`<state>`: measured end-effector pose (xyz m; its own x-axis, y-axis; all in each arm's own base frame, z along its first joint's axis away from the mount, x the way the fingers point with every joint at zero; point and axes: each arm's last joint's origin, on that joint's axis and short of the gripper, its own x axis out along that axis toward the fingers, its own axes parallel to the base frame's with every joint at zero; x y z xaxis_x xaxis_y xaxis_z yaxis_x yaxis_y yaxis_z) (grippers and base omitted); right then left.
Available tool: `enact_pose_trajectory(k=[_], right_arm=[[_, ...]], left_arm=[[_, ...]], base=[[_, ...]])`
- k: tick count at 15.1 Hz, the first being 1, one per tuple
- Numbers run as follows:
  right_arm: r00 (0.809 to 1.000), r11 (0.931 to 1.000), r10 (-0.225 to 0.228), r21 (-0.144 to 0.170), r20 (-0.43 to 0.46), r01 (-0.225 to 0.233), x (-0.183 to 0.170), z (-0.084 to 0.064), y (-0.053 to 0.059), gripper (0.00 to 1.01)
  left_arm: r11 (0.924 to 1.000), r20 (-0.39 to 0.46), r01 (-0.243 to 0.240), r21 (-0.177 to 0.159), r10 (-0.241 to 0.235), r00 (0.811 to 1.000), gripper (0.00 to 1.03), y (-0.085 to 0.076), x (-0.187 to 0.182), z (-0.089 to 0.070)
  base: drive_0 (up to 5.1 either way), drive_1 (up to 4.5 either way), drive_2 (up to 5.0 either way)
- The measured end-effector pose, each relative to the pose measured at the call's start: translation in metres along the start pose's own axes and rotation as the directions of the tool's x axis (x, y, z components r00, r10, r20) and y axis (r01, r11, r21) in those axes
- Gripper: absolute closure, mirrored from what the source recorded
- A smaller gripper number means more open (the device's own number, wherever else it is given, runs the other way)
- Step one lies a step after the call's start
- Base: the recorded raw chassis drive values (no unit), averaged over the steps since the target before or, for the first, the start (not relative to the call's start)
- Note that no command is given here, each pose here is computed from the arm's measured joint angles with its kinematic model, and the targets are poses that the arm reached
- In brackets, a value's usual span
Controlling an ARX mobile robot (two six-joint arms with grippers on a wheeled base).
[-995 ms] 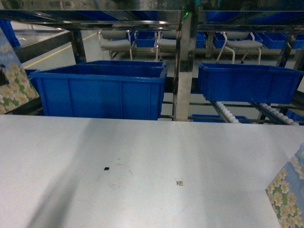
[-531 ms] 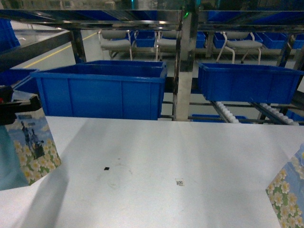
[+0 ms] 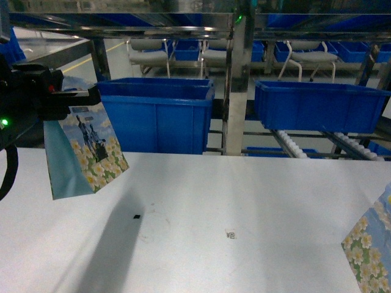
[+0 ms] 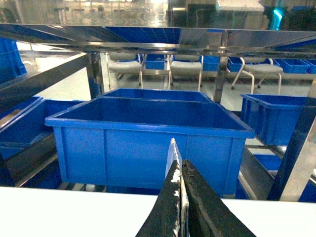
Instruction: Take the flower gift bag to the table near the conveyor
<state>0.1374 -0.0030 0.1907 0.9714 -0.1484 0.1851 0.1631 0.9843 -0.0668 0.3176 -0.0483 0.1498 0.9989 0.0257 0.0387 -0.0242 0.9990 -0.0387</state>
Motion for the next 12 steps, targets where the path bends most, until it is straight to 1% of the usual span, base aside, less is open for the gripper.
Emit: enact_pose_trajectory(k=[2,4,7,8,9,10,12], right_arm=[[1.000,1.0000,0.000,0.000,0.000,0.000,0.000,0.000,0.000,0.03],[1.000,1.0000,0.000,0.000,0.000,0.000,0.000,0.000,0.000,0.03],[1.000,1.0000,0.000,0.000,0.000,0.000,0.000,0.000,0.000,0.03],[1.000,1.0000,0.000,0.000,0.000,0.000,0.000,0.000,0.000,0.03],[1.000,1.0000,0.000,0.000,0.000,0.000,0.000,0.000,0.000,0.03],[1.000,1.0000,0.000,0.000,0.000,0.000,0.000,0.000,0.000,0.03],[1.000,1.0000,0.000,0.000,0.000,0.000,0.000,0.000,0.000,0.03]], left_arm=[[1.0000,-0.013,0.009,0.004,-0.009,1.000,1.01,-0.006,0.000,-0.004],[0.9999,-0.041,0.013,0.009,-0.012,0.999,1.01,-0.009,0.000,-0.013],[0.9983,-0.023,0.057,0.010,-0.056,0.998,1.01,-0.030,-0.001,-0.009],[0.9977,-0.022,0.067,0.009,-0.067,0.997,1.01,-0.034,-0.001,-0.009],[0.9980,-0.020,0.063,0.003,-0.063,0.998,1.01,-0.035,0.002,-0.010],[0.9985,-0.030,0.054,-0.012,-0.054,0.998,1.01,-0.034,0.005,-0.014],[0.9992,-0.084,0.034,-0.024,-0.036,0.996,1.01,-0.030,0.010,-0.033]], base=[[0.0,0.00,0.0],[0.0,0.00,0.0],[0.0,0.00,0.0],[0.0,0.00,0.0],[0.0,0.00,0.0],[0.0,0.00,0.0],[0.0,0.00,0.0]])
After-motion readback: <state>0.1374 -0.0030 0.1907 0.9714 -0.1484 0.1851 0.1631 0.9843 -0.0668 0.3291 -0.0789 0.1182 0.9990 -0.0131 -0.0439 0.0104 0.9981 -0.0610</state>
